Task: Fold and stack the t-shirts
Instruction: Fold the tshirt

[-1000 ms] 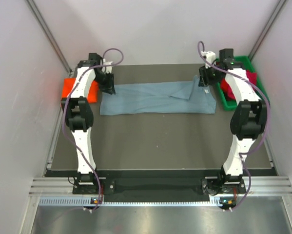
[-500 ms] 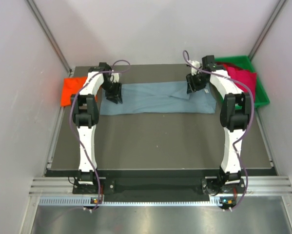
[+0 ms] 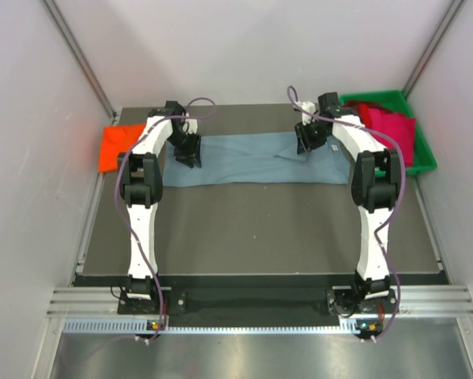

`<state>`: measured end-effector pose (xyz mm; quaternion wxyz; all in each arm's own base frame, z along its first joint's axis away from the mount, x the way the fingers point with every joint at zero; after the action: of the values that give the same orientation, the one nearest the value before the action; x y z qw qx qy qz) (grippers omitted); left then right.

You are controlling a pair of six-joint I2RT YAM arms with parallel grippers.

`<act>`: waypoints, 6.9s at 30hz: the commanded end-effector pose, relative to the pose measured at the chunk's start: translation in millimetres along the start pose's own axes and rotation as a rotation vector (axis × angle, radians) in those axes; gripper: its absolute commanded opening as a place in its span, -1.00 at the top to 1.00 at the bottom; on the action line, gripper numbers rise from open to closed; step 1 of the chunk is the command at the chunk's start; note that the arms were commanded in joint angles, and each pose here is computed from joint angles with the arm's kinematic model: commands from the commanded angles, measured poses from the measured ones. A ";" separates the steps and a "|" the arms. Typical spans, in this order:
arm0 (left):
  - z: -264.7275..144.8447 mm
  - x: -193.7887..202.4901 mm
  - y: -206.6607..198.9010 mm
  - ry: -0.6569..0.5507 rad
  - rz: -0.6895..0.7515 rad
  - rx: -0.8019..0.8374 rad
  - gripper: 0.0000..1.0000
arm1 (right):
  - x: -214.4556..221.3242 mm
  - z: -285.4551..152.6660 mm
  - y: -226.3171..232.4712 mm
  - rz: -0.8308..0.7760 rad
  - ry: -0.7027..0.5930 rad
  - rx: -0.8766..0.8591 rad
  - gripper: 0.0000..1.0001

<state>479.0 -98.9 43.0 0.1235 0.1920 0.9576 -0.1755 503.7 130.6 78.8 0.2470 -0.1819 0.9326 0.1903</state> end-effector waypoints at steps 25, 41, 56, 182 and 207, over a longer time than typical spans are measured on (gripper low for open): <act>4.5 -2.6 -7.6 -0.003 -0.004 0.015 0.16 | 20.7 0.2 -4.1 -0.042 0.053 0.062 0.60; 6.2 1.4 -6.6 0.009 -0.005 0.011 0.16 | -59.8 -35.4 3.7 -0.120 -0.158 0.119 1.00; 2.2 4.8 -12.2 0.021 0.012 0.004 0.16 | -79.0 -7.1 20.6 -0.186 -0.183 0.172 0.13; -51.8 93.4 24.0 0.189 -0.130 -0.177 -0.22 | 0.4 -57.9 -76.9 0.364 -0.141 0.243 -0.08; -48.7 121.2 32.9 0.262 -0.151 -0.179 0.19 | -1.5 -8.5 -125.8 0.434 -0.139 0.274 -0.05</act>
<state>377.2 -16.5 33.8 -0.0045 0.1204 0.9895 -0.0796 532.3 25.0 43.6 0.2508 0.0644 0.9578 0.1247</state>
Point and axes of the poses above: each gripper's point midway between its finger pads, its own z axis out along the fingers, its own y axis along the line the jaws close on, x = y × z, the point moved 1 cm from there along -z, back along the fingers, and after that the axes turned 11 degrees about z, right-handed, at the moved point
